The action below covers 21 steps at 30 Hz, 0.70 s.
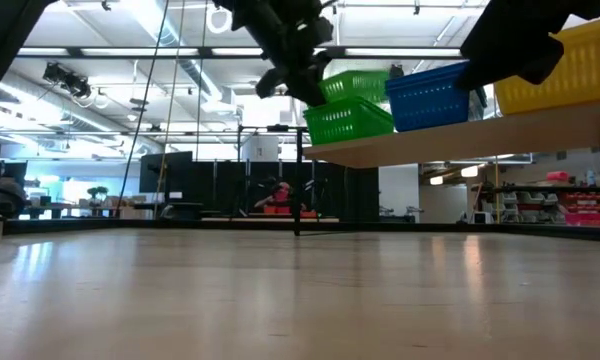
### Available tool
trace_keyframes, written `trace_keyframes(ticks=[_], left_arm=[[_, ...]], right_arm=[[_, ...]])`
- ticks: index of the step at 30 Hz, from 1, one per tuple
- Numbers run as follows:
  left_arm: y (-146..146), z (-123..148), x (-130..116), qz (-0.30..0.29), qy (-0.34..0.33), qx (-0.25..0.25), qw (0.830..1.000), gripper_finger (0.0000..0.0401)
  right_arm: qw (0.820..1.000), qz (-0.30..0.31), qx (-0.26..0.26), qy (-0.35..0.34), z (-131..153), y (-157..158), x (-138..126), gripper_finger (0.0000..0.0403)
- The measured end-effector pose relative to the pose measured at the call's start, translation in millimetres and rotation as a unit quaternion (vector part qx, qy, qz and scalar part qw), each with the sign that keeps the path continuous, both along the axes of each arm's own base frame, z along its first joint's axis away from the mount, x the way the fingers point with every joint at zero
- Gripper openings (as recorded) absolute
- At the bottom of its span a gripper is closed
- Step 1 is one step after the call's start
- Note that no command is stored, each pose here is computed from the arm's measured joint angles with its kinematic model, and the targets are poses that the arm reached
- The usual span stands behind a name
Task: Stack baskets on shelf by color
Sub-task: Stack the green bin on top of the green bins on the shelf
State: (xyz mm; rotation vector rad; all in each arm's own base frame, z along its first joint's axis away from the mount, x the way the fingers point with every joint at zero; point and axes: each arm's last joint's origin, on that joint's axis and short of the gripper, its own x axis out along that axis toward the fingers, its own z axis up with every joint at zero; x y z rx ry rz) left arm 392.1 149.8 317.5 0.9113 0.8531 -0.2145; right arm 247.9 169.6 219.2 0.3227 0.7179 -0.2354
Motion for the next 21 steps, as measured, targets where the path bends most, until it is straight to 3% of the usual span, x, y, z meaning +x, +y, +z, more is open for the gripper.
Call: trace_keyframes(ticks=[10, 21], left_arm=[[1, -5, 4, 0.013, 0.006, 0.013, 1.0, 0.0088], [-10, 31, -14, 0.049, -0.048, -0.005, 0.998, 0.012]], right_arm=[[1.0, 0.005, -0.001, -0.003, 0, 3, -2, 0.0185], [1.0, 0.013, -0.019, -0.002, 0, 2, -1, 0.0185]])
